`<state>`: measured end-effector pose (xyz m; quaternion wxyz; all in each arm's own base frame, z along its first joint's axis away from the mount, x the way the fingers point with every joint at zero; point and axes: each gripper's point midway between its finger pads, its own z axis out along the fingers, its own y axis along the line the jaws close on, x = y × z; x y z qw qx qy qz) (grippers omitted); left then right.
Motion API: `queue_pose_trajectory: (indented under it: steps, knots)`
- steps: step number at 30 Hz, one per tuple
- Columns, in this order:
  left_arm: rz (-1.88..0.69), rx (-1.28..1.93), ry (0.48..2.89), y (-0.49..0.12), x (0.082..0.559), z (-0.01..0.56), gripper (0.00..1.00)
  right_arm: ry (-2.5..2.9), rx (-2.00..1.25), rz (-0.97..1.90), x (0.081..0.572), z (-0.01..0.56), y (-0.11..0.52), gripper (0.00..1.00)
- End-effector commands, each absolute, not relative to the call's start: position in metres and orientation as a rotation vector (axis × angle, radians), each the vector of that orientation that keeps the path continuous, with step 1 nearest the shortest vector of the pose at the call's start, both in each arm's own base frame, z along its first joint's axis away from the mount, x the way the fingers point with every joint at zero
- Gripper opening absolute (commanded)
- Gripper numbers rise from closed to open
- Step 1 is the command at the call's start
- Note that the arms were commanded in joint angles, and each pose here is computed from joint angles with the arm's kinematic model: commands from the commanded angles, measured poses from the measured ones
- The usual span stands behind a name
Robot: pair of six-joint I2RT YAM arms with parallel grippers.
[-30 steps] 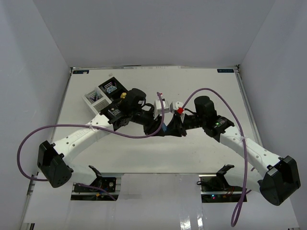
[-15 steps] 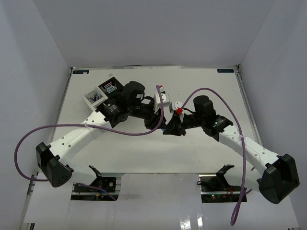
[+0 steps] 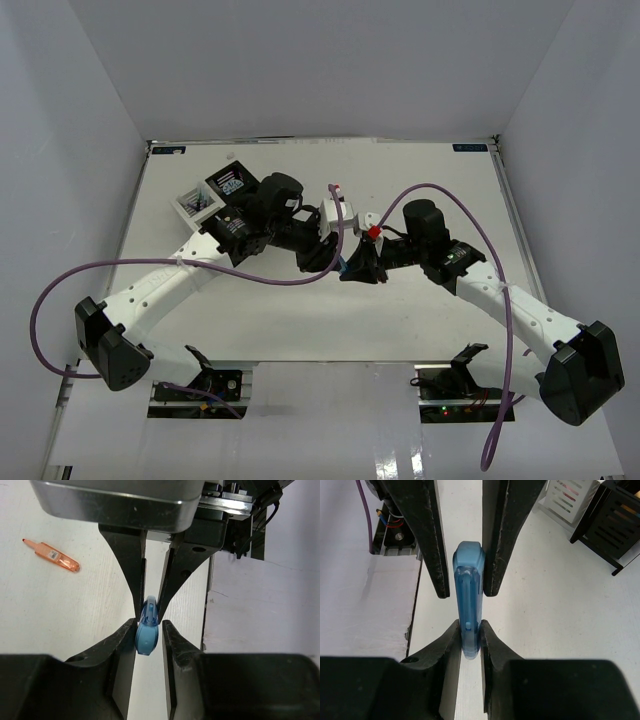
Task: Sort the stationery into containers
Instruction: Close the pen cap on the pen.
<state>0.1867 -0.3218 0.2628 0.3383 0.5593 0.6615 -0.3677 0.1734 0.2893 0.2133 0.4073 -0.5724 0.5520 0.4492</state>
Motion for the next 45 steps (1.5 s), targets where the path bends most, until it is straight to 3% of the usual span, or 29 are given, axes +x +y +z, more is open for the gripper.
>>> queue_pose_trajectory:
  steps: [1,17,21,29,45]
  knots:
    - [-0.934,1.478,1.703,-0.321,0.186,0.268,0.37,1.339,-1.451,1.114,0.177,0.228,0.292,0.08]
    - [-0.997,1.523,1.616,-0.331,0.182,0.281,0.33,1.350,-1.464,1.131,0.176,0.222,0.293,0.08]
    - [-1.010,1.531,1.606,-0.331,0.179,0.281,0.27,1.347,-1.468,1.134,0.175,0.222,0.293,0.08]
    - [-1.087,1.558,1.646,-0.332,0.169,0.264,0.04,1.325,-1.464,1.121,0.176,0.229,0.293,0.08]
    - [-1.130,1.563,1.780,-0.327,0.160,0.217,0.00,1.227,-1.386,1.046,0.193,0.288,0.299,0.08]
